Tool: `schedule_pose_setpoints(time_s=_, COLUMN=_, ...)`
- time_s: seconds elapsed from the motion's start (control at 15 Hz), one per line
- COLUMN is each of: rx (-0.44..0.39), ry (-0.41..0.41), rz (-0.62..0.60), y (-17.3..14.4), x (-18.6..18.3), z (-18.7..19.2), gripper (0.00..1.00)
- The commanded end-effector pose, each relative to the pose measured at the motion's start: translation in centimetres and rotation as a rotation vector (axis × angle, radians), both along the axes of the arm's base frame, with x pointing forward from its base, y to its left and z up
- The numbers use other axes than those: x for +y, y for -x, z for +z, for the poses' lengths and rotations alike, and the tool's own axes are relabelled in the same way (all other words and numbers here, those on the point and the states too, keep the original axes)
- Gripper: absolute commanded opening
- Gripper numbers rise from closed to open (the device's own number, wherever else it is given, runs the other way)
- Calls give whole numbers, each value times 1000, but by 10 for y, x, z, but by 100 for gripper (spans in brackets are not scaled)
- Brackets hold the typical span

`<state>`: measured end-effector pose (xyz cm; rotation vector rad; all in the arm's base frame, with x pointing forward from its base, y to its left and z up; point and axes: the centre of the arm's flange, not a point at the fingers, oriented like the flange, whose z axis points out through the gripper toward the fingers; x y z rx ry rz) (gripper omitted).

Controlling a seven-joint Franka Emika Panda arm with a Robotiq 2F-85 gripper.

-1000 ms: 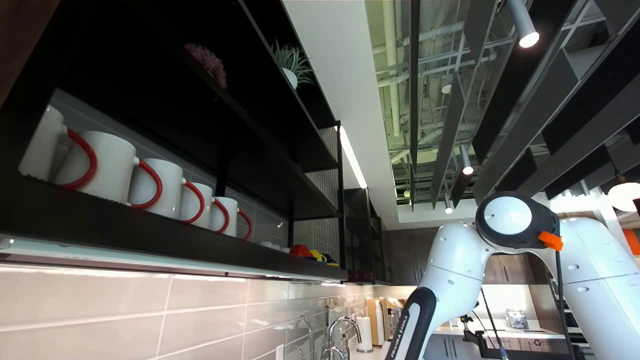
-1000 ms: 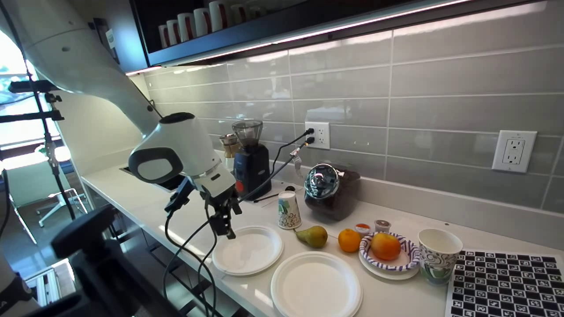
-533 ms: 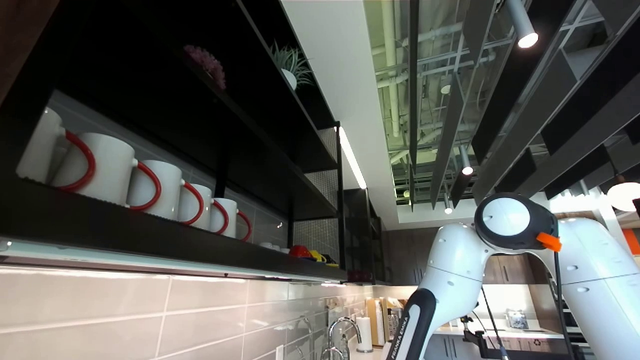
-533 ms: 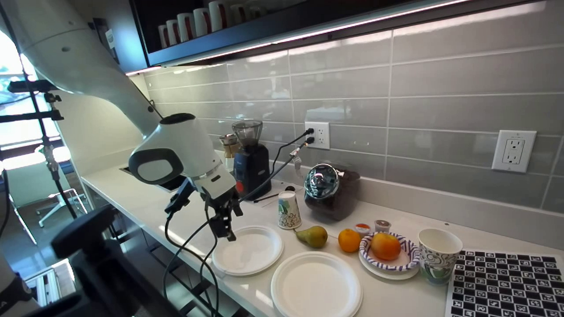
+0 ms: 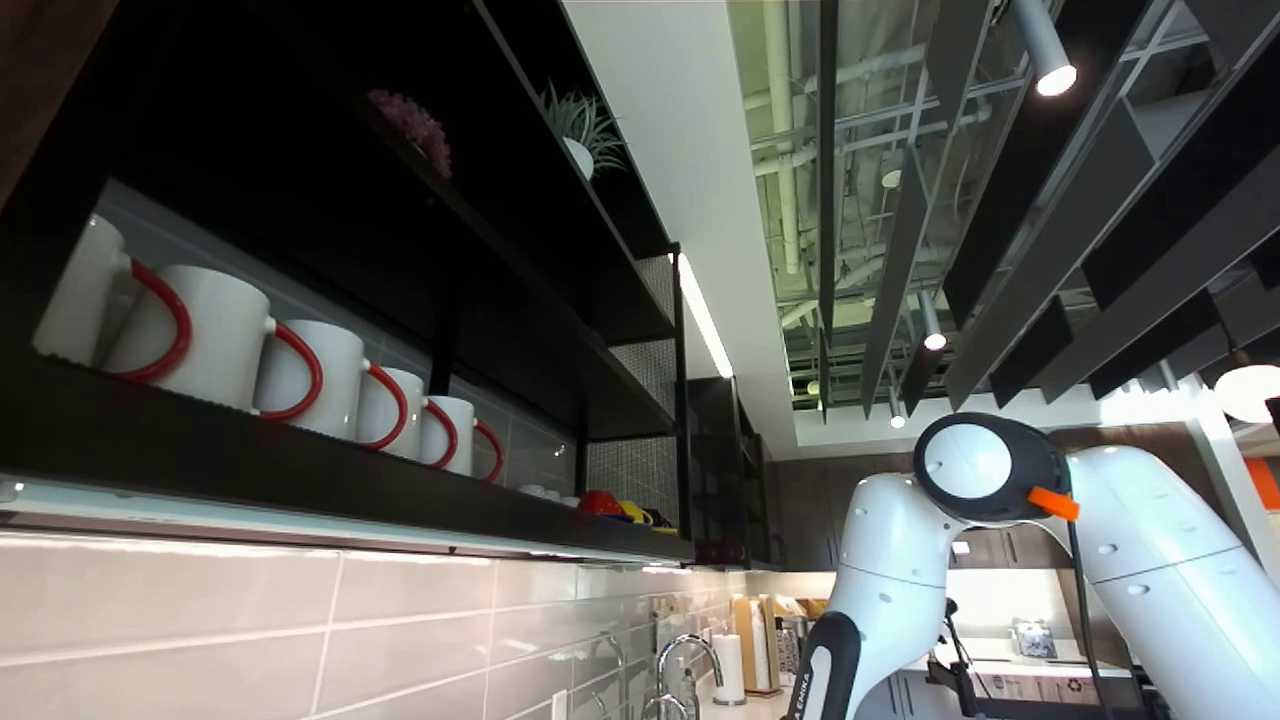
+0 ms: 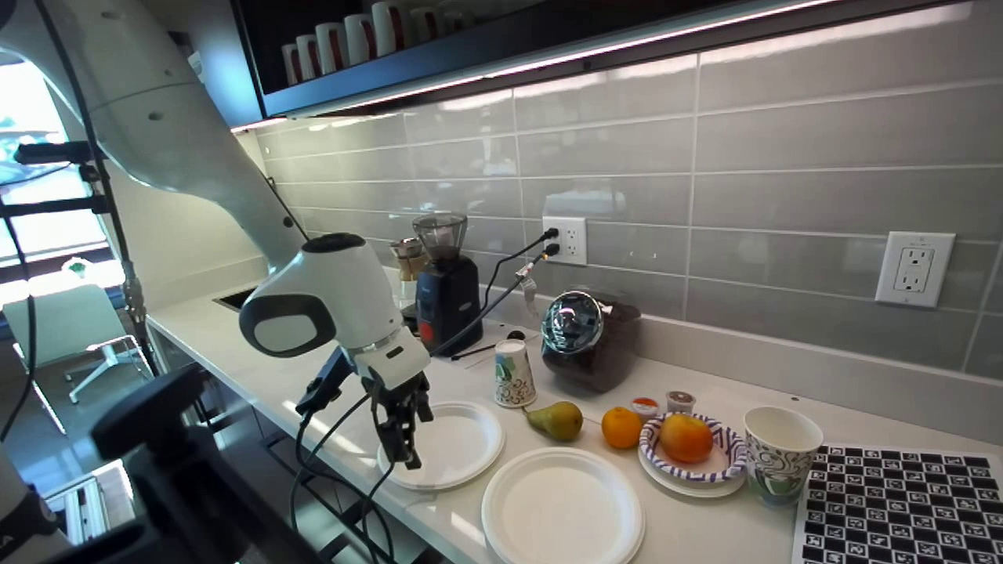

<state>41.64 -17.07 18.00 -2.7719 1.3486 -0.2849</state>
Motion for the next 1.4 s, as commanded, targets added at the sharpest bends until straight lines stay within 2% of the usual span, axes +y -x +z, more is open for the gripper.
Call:
schedule_pose_setpoints(time_s=0.0, rx=38, ry=47, rz=51, y=1, x=-21, z=-16, gripper=100)
schedule_pose_setpoints(time_s=0.2, rx=36, ry=72, rz=99, y=7, x=-33, z=-26, gripper=100)
schedule_pose_setpoints(time_s=0.47, rx=-30, ry=75, rz=168, y=2, x=-35, z=-35, gripper=100)
schedule_pose_setpoints(time_s=0.93, rx=-126, ry=-11, rz=183, y=8, x=-40, z=-36, gripper=100)
schedule_pose_setpoints(time_s=1.33, rx=-157, ry=-91, rz=174, y=14, x=-57, z=-46, gripper=100)
